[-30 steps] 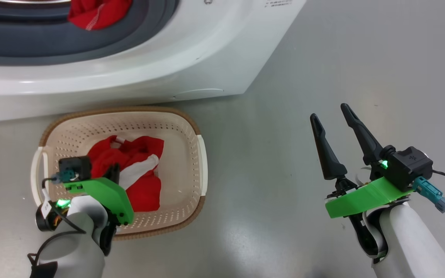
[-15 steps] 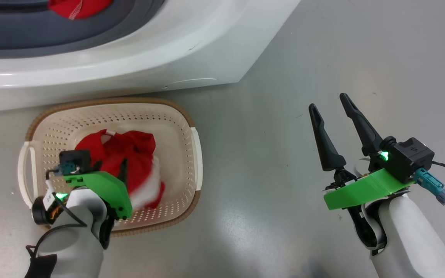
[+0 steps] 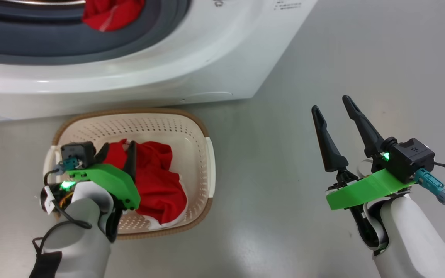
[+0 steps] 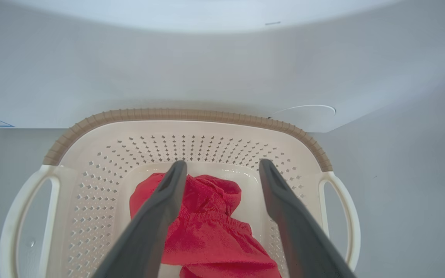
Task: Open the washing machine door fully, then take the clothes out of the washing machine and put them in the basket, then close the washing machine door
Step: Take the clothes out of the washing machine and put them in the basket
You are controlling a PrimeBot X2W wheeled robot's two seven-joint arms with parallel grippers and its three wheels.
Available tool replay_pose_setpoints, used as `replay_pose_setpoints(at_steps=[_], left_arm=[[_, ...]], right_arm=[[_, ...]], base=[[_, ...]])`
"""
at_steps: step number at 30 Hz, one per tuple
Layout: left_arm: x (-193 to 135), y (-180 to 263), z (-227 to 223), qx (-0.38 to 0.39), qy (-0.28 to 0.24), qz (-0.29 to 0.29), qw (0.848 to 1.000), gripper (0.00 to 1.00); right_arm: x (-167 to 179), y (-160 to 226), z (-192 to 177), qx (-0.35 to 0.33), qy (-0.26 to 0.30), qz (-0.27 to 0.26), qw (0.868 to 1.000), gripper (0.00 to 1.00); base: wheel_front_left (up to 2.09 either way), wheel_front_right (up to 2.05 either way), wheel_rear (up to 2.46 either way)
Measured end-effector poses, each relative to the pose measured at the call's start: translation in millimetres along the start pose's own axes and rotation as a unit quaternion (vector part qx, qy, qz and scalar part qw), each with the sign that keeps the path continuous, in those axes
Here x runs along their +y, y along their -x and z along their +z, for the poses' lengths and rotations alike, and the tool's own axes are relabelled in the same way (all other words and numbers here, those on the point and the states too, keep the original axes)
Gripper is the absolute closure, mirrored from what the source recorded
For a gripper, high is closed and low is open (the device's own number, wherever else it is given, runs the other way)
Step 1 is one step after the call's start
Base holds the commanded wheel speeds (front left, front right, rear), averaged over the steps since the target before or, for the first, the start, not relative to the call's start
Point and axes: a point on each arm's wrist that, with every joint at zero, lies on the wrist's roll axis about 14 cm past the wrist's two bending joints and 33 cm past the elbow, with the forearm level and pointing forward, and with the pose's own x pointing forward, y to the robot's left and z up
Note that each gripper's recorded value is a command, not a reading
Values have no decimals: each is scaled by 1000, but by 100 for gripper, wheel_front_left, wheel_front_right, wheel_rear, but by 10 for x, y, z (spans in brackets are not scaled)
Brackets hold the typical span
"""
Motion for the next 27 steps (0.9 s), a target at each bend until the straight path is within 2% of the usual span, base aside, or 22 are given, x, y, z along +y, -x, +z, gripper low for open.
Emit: replay_pose_setpoints(at_steps=[4, 9, 16, 21, 27], left_arm=[[-50, 99, 243, -41, 5, -10, 999, 0], [11, 320, 332, -69, 13, 1, 998, 0], [151, 660, 505, -117, 44, 27, 992, 0], [139, 995, 909, -201, 40, 23, 978, 0], [116, 1440, 1272, -290, 20, 20, 957, 0]], right_arm=[[56, -4, 104, -11, 9, 9, 1000, 0], [68, 41, 175, -15, 11, 8, 1000, 0], [155, 189, 290, -26, -21, 9, 999, 0], [208, 281, 602, -63, 4, 22, 998, 0], [200, 480, 746, -81, 24, 17, 996, 0]], base=[[0, 0, 0], [0, 0, 0], [0, 0, 0], [0, 0, 0], [0, 0, 0]])
